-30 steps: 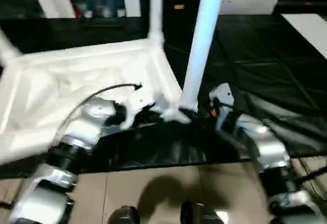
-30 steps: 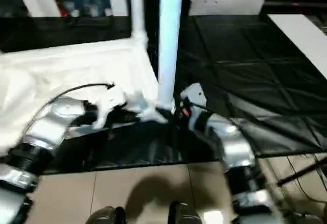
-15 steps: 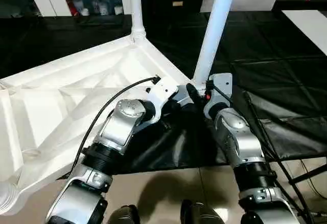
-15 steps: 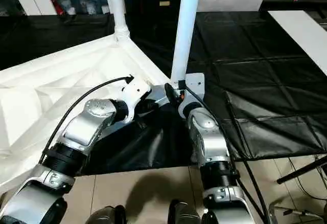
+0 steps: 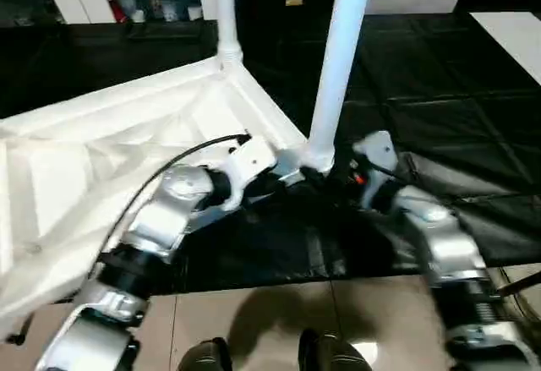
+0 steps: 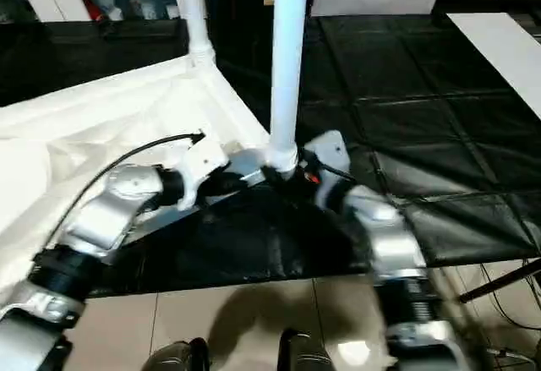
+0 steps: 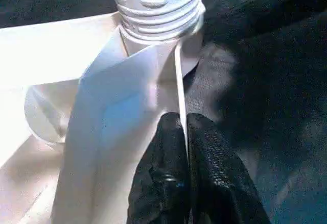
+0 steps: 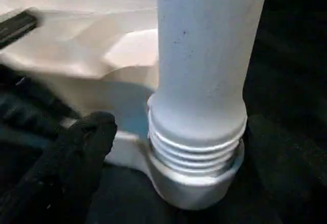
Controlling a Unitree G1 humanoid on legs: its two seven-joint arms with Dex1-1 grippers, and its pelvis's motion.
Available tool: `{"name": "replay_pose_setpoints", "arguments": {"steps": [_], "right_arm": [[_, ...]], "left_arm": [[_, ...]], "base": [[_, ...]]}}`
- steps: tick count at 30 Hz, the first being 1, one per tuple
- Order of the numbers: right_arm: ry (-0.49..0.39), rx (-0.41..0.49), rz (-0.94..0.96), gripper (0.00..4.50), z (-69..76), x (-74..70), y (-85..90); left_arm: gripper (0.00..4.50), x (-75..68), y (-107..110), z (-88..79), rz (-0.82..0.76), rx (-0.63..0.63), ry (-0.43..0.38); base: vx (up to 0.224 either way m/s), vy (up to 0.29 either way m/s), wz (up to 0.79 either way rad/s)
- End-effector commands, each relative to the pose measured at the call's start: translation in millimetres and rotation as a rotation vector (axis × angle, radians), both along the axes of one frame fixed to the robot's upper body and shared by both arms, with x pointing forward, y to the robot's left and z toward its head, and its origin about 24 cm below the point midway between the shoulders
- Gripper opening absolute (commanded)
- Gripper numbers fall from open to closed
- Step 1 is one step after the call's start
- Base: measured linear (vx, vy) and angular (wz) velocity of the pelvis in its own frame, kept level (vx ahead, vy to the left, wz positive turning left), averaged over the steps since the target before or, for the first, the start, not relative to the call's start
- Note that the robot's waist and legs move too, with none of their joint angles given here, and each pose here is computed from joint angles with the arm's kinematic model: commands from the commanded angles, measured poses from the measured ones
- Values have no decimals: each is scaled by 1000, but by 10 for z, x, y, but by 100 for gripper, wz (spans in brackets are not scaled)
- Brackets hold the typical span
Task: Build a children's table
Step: Rotate leg to tighten
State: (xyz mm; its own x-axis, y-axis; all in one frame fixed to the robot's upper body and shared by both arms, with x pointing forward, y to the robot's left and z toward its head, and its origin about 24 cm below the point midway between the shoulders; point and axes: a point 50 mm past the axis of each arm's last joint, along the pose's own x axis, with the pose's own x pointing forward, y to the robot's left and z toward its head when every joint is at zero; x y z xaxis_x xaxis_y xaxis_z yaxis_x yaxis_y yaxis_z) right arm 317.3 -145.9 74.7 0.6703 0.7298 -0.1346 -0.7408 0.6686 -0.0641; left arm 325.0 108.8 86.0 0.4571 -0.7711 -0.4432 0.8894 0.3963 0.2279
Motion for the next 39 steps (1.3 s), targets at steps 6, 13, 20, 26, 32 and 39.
{"name": "replay_pose_setpoints", "arguments": {"steps": [6,13,20,26,32,39], "right_arm": [[12,-88,281,443,139,-40,-33],[92,-146,423,443,235,14,-44],[124,-194,510,398,255,16,-33],[149,-222,546,353,241,11,-39],[165,-242,563,297,204,3,-37],[176,-236,573,265,175,-25,-28]], "left_arm": [[0,-117,123,-34,-275,94,22],[0,-147,232,-10,-398,165,48],[0,-143,252,-4,-433,182,47],[0,-138,252,-3,-446,184,47],[0,-130,257,-10,-449,188,46],[0,-118,266,-15,-432,185,52]], "base": [[0,0,0],[0,0,0],[0,0,0],[0,0,0],[0,0,0],[0,0,0]]}}
